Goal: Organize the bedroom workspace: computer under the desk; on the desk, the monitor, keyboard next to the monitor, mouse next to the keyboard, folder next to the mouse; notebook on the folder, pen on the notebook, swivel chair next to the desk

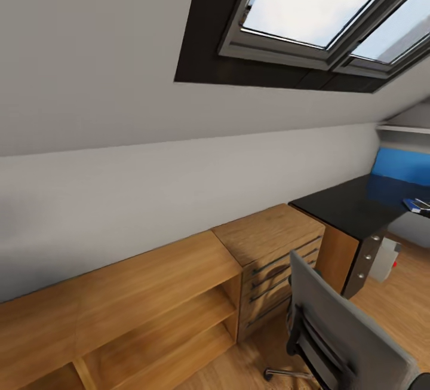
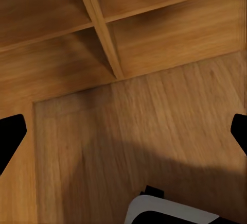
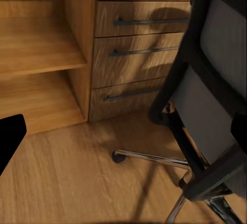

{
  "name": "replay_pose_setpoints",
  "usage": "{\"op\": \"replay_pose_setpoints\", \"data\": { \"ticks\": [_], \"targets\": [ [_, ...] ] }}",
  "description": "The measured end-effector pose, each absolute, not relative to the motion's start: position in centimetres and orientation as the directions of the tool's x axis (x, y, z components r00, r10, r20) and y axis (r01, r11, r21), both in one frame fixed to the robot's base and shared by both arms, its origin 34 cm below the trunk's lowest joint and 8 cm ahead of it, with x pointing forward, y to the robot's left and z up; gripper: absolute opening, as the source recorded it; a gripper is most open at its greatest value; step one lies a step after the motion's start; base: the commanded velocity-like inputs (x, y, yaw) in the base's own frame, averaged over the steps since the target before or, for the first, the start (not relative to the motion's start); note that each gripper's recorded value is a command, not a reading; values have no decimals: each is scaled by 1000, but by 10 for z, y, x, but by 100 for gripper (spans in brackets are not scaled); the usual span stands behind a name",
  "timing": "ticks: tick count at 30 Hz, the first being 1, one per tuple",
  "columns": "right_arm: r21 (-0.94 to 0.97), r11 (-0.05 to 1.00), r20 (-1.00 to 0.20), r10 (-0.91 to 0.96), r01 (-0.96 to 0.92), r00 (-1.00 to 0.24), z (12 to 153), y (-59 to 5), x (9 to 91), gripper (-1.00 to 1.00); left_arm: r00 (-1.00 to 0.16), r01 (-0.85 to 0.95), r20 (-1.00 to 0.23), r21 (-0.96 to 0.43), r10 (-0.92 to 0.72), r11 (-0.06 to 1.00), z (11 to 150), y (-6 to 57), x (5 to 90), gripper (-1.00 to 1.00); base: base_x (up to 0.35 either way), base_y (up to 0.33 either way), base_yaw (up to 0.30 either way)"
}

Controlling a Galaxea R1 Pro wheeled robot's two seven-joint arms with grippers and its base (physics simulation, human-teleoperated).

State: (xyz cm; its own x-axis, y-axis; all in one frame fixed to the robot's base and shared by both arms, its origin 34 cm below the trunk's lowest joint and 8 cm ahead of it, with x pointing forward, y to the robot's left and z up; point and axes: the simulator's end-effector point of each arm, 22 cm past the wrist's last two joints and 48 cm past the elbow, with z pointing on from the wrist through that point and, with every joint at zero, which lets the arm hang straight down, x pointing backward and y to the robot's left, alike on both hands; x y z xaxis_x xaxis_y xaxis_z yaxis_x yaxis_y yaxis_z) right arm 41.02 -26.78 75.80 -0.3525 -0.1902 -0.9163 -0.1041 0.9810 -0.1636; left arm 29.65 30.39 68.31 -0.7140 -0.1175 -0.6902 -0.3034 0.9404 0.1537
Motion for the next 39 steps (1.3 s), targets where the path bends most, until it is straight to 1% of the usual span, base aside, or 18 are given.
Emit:
{"op": "replay_pose_setpoints", "data": {
  "ticks": [24, 39],
  "targets": [
    [-146, 985, -919, -168, -88, -358, 757, -257, 411, 100, -712, -304, -692, 153, -118, 940, 684, 304, 297, 100, 0, 0, -257],
    [-144, 986, -911, -167, -88, -376, 752, -257, 406, 100, -718, -302, -686, 155, -117, 941, 682, 303, 294, 100, 0, 0, -184]
  ]
}}
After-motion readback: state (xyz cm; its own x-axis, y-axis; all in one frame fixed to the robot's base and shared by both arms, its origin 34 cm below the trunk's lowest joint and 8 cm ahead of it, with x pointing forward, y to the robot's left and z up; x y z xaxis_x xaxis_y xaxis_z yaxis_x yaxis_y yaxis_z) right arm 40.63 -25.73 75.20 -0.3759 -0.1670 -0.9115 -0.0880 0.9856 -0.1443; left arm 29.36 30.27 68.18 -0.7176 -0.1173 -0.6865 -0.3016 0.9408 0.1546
